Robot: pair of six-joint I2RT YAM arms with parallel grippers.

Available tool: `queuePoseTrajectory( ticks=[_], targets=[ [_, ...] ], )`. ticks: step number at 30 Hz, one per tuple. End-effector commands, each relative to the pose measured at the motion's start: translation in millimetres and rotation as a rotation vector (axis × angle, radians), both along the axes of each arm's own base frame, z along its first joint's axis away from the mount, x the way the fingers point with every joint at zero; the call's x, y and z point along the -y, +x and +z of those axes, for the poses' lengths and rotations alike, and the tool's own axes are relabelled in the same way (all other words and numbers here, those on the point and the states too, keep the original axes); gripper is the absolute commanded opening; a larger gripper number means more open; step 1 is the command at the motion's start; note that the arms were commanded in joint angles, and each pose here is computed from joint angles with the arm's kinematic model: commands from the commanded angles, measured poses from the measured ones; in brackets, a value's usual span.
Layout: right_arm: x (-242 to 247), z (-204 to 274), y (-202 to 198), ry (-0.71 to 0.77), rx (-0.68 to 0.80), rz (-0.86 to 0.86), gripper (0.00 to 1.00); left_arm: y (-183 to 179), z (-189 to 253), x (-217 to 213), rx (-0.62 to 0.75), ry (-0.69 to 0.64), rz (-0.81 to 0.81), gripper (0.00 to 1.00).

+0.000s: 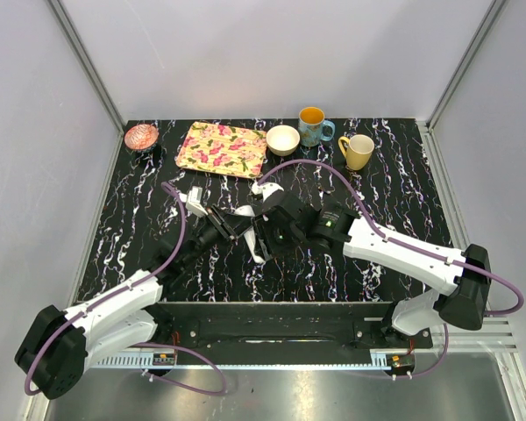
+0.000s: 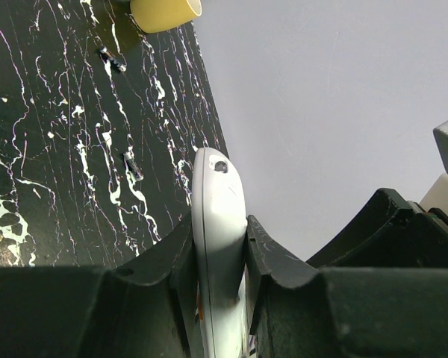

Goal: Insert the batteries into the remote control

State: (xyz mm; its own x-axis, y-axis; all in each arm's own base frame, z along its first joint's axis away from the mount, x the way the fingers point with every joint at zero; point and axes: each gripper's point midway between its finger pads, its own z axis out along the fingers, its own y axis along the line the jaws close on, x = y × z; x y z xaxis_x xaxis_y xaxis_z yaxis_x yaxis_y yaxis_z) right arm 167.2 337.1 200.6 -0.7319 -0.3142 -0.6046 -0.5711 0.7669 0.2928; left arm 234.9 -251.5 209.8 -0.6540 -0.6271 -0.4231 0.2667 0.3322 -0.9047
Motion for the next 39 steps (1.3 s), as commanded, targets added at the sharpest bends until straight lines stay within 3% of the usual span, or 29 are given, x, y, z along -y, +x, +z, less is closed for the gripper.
queuePoseTrajectory(
  ticks=[1, 2, 3, 5, 6, 9, 10, 15, 16, 18, 19, 20, 22, 23, 24, 29, 30, 31, 32, 33, 34, 39],
  targets=[
    [-4.4, 15.7, -1.6, 0.054, 0.037, 0.028, 0.00, 3.2, 33.7, 0.9, 0.093, -0.053, 0.002, 0.00],
    [-5.8, 20.3, -3.3, 0.073, 0.038, 0.037, 0.00, 4.2, 31.4, 0.5, 0.092, -0.045, 0.005, 0.00],
    [-7.0, 30.2, -3.2, 0.103, 0.053, 0.041, 0.08, 5.2, 30.1, -0.1, 0.090, -0.040, 0.013, 0.00],
    [-4.2, 46.0, -3.1, 0.144, 0.083, 0.036, 0.56, 6.9, 27.3, -1.3, 0.092, -0.030, 0.022, 0.00],
    [-3.8, 52.4, -1.8, 0.163, 0.099, 0.030, 0.68, 7.8, 25.4, -2.0, 0.088, -0.027, 0.028, 0.00],
    [4.5, 62.9, 3.0, 0.190, 0.143, -0.006, 0.91, 9.4, 20.8, -3.8, 0.077, -0.031, 0.039, 0.00],
    [6.5, 63.4, 4.4, 0.193, 0.152, -0.021, 0.91, 10.1, 19.3, -5.1, 0.072, -0.035, 0.045, 0.00],
    [27.4, 53.5, 24.6, 0.183, 0.207, -0.202, 0.77, 11.7, 21.4, -9.7, 0.081, -0.082, 0.071, 0.00],
    [30.8, 53.5, 27.3, 0.197, 0.206, -0.247, 0.59, 11.7, 22.0, -12.2, 0.084, -0.086, 0.078, 0.00],
    [40.6, 55.1, 29.9, 0.216, 0.237, -0.282, 0.34, 11.1, 22.3, -13.8, 0.084, -0.088, 0.074, 0.00],
    [43.1, 55.0, 28.5, 0.203, 0.263, -0.247, 0.26, 12.6, 21.9, -17.2, 0.077, -0.093, 0.080, 0.00],
    [39.9, 60.2, 17.7, 0.233, 0.258, -0.168, 0.26, 13.0, 22.8, -17.8, 0.081, -0.098, 0.074, 0.00],
    [35.2, 60.1, 8.9, 0.269, 0.275, -0.084, 0.32, 8.6, 24.4, -16.6, 0.104, -0.115, 0.021, 0.00],
    [36.9, 64.3, 5.2, 0.290, 0.280, -0.069, 0.57, 9.4, 26.5, -15.8, 0.123, -0.130, 0.006, 0.00],
    [36.7, 61.3, 4.0, 0.290, 0.284, -0.054, 0.66, 4.6, 23.3, -13.2, 0.123, -0.137, -0.033, 0.00],
    [40.2, 52.0, 2.9, 0.241, 0.291, -0.025, 0.90, 4.8, 22.6, -7.5, 0.123, -0.212, -0.121, 0.00],
    [41.1, 50.5, 3.8, 0.227, 0.286, -0.031, 0.88, 3.7, 12.2, -4.8, 0.093, -0.216, -0.145, 0.00],
    [42.4, 48.9, 6.5, 0.216, 0.286, -0.048, 0.83, 2.5, 14.2, -4.2, 0.087, -0.244, -0.157, 0.00],
    [42.7, 44.5, 8.6, 0.196, 0.284, -0.059, 0.68, 1.6, 19.1, -3.7, 0.108, -0.262, -0.170, 0.00],
    [45.5, 42.8, 11.4, 0.177, 0.284, -0.079, 0.18, 3.2, 15.3, -1.1, 0.089, -0.260, -0.189, 0.00],
    [48.7, 41.1, 15.9, 0.159, 0.287, -0.110, 0.00, 3.3, 14.8, 1.0, 0.071, -0.268, -0.202, 0.00],
    [45.8, 39.2, 14.8, 0.128, 0.291, -0.068, 0.00, 3.9, 20.5, 8.5, 0.058, -0.280, -0.256, 0.00]
  ],
)
